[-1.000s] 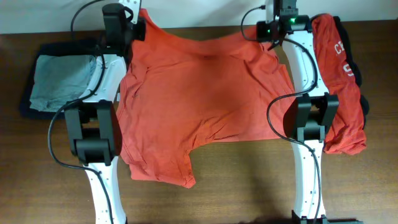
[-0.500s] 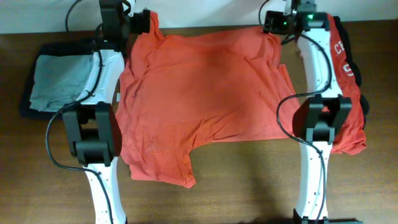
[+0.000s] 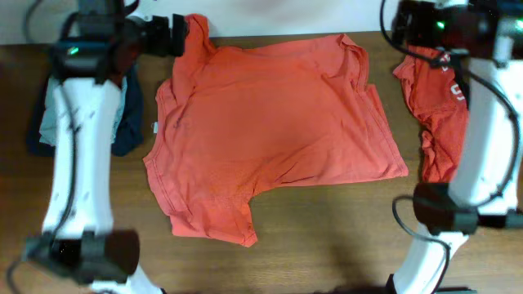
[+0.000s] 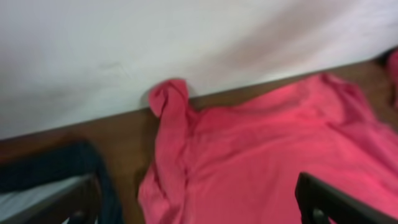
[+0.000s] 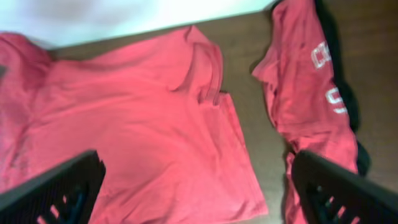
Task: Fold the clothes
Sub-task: 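Lay the t-shirt flat on the table and open both grippers, then move both grippers down to the t-shirt's lower side edges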
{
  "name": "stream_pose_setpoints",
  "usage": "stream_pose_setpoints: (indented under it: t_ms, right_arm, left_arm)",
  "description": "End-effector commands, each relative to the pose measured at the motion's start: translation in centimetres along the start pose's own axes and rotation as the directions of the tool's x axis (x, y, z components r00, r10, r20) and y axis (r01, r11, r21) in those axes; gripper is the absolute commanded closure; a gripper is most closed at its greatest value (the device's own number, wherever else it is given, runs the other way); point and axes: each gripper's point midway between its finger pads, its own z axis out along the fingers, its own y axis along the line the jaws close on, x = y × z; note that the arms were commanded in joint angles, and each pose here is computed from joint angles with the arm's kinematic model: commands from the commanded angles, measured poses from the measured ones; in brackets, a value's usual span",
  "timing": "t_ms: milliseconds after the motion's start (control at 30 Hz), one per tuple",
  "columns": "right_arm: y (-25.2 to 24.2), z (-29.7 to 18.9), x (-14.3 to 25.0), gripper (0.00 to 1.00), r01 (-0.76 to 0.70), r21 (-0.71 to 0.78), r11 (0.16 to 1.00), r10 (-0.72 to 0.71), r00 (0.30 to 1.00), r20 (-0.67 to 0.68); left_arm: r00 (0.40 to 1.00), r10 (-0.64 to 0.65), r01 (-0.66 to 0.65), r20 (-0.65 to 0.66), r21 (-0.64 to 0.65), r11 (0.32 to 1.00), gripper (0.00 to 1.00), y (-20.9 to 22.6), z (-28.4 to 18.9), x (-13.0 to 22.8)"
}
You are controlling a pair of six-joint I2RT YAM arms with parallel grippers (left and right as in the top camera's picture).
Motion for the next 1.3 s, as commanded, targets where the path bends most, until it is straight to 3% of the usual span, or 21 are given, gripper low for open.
stream_pose_setpoints:
  t_ms: [0, 267, 367, 433, 567, 733, 867, 1100, 1267]
  right_arm:
    - [0.0, -3.1, 0.9, 0.01, -0.017, 0.002, 1.0, 0.017, 1.0, 0.01]
    - [0.2, -10.2, 1.7, 0.01, -0.01, -0.009, 1.0, 0.011, 0.994, 0.11]
    - [0.3, -12.7, 2.4, 0.01, -0.008, -0.013, 1.0, 0.01, 0.989, 0.147]
    - [0.2, -14.2, 3.9, 0.01, -0.009, -0.012, 1.0, 0.011, 0.991, 0.136]
    - [-0.4, -14.5, 8.0, 0.01, -0.033, 0.006, 0.999, 0.033, 0.999, 0.04]
    - [-2.4, -11.1, 15.2, 0.01, -0.073, 0.107, 0.992, 0.093, 0.977, -0.194]
    - [-3.9, -7.3, 18.7, 0.01, -0.126, 0.201, 0.971, 0.186, 0.931, -0.315]
    - [-4.2, 1.2, 22.9, 0.01, -0.151, 0.198, 0.968, 0.221, 0.889, -0.402]
    - [-4.4, 5.5, 25.8, 0.01, -0.177, 0.203, 0.963, 0.251, 0.864, -0.436]
  left_arm:
    - [1.0, -0.012, 0.012, 0.003, 0.017, 1.0, 0.01, -1.0, -4.5, 0.0]
    - [0.986, -0.086, 0.089, -0.144, 0.019, 0.996, 0.01, -2.2, -8.7, 4.0]
    - [0.955, -0.22, 0.21, -0.198, -0.068, 0.975, 0.0, -1.4, -9.9, 5.7]
    - [0.917, -0.309, 0.284, -0.253, -0.131, 0.95, 0.01, -1.0, -10.7, 7.5]
    - [0.872, -0.357, 0.319, -0.334, -0.163, 0.934, 0.0, -1.3, -10.9, 9.9]
    - [0.779, -0.453, 0.375, -0.434, -0.257, 0.891, 0.01, -0.9, -8.9, 14.2]
    - [0.696, -0.5, 0.389, -0.515, -0.315, 0.866, 0.01, -0.8, -6.3, 18.9]
    - [0.552, -0.582, 0.413, -0.597, -0.41, 0.813, 0.01, -1.2, -2.0, 28.4]
    - [0.472, -0.582, 0.435, -0.662, -0.399, 0.807, 0.02, -2.7, -1.3, 33.0]
